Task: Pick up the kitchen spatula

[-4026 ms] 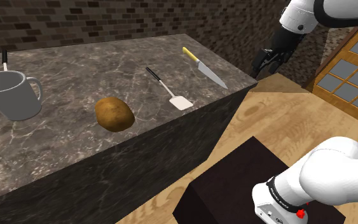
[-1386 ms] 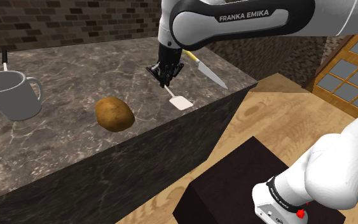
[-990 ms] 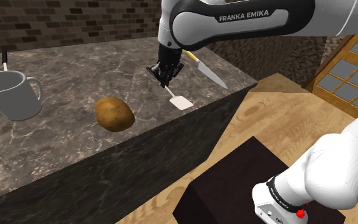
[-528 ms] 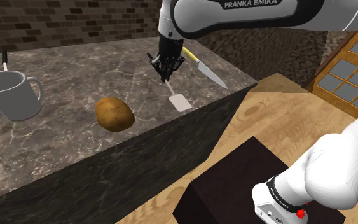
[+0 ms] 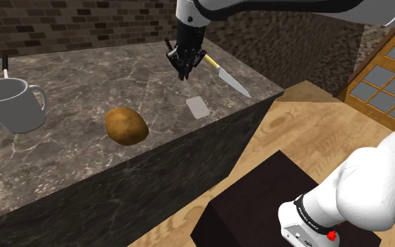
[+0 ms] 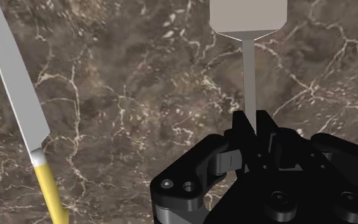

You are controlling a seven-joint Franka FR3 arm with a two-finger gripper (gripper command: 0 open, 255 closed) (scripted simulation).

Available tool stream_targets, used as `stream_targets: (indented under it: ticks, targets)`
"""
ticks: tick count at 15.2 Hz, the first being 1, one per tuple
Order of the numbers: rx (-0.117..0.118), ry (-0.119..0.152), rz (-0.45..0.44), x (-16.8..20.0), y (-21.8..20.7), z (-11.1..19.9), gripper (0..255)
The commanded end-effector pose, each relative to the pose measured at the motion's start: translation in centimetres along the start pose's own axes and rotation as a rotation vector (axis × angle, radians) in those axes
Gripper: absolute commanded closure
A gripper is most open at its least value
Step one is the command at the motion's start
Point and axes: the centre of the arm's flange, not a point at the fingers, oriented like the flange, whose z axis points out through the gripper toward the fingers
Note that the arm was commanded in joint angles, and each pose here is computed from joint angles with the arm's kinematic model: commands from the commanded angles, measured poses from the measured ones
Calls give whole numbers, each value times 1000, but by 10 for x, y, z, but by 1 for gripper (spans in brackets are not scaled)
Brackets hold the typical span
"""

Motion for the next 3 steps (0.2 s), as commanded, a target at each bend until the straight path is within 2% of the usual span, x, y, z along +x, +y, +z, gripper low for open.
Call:
stream_targets:
  ticks: [1, 3]
  targets:
    - [0, 0, 0, 0, 0, -11, 255]
    - [0, 0, 0, 0, 0, -12, 255]
